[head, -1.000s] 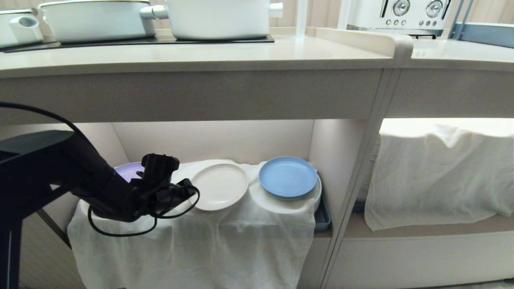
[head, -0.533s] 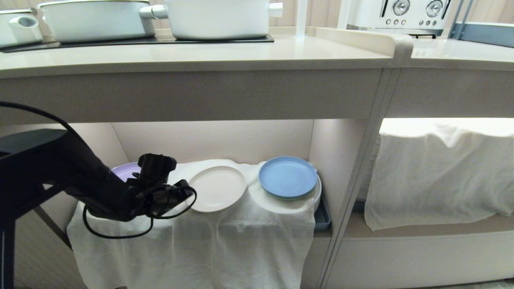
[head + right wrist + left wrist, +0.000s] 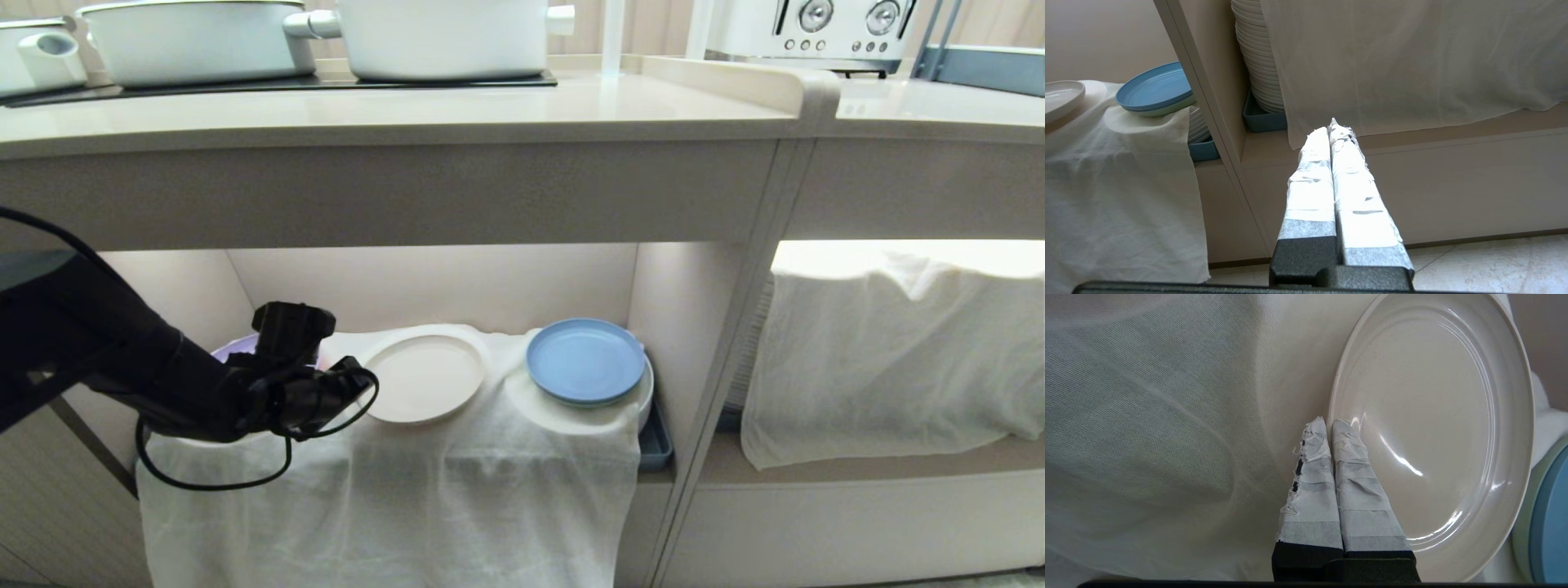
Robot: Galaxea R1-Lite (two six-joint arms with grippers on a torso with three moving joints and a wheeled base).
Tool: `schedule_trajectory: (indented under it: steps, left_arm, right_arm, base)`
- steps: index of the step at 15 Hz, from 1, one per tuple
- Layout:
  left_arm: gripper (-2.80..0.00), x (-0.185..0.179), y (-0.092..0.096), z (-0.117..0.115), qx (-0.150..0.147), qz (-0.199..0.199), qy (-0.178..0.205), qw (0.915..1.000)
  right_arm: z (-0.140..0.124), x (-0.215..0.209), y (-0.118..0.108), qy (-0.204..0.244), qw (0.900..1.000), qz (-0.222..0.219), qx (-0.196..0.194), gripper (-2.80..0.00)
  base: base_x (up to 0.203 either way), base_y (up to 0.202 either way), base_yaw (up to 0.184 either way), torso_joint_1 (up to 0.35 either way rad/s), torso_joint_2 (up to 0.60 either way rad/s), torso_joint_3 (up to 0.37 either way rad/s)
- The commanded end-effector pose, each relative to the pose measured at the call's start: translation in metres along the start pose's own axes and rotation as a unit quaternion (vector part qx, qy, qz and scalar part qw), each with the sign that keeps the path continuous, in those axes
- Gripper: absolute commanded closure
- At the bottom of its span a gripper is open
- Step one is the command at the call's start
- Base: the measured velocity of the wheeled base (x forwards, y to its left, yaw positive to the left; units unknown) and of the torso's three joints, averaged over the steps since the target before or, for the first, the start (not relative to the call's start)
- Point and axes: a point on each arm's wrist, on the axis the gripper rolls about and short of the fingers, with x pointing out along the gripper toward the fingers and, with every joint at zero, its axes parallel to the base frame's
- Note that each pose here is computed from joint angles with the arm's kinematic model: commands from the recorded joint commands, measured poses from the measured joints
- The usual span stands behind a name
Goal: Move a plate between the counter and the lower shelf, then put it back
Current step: Pick up the plate in the cupboard
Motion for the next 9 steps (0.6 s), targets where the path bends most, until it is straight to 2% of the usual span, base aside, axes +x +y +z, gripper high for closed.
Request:
schedule_trajectory:
  steps: [1, 3, 9]
  left_arm:
    - [0.0, -0.004, 0.0, 0.005, -0.013, -0.005, -0.009, 0.9999]
    - [0.0, -0.008, 0.0, 0.007, -0.025, -0.006, -0.011, 0.9996]
    - [0.0, -0.03, 0.008, 0.0, -0.023, -0.002, -0.004, 0.9997]
  right_arm:
    - [0.0, 0.0, 0.0, 0.0, 1.0, 0.0, 0.0, 0.0]
    - [0.0, 0.0, 0.0, 0.0, 1.0, 0.0, 0.0, 0.0]
    - [0.0, 0.0, 0.0, 0.0, 1.0, 0.0, 0.0, 0.0]
  base:
    - [0.0, 0.0, 0.0, 0.0, 0.0, 0.0]
    - [0.0, 0.0, 0.0, 0.0, 0.0, 0.0]
    - [0.0, 0.0, 0.0, 0.0, 0.0, 0.0]
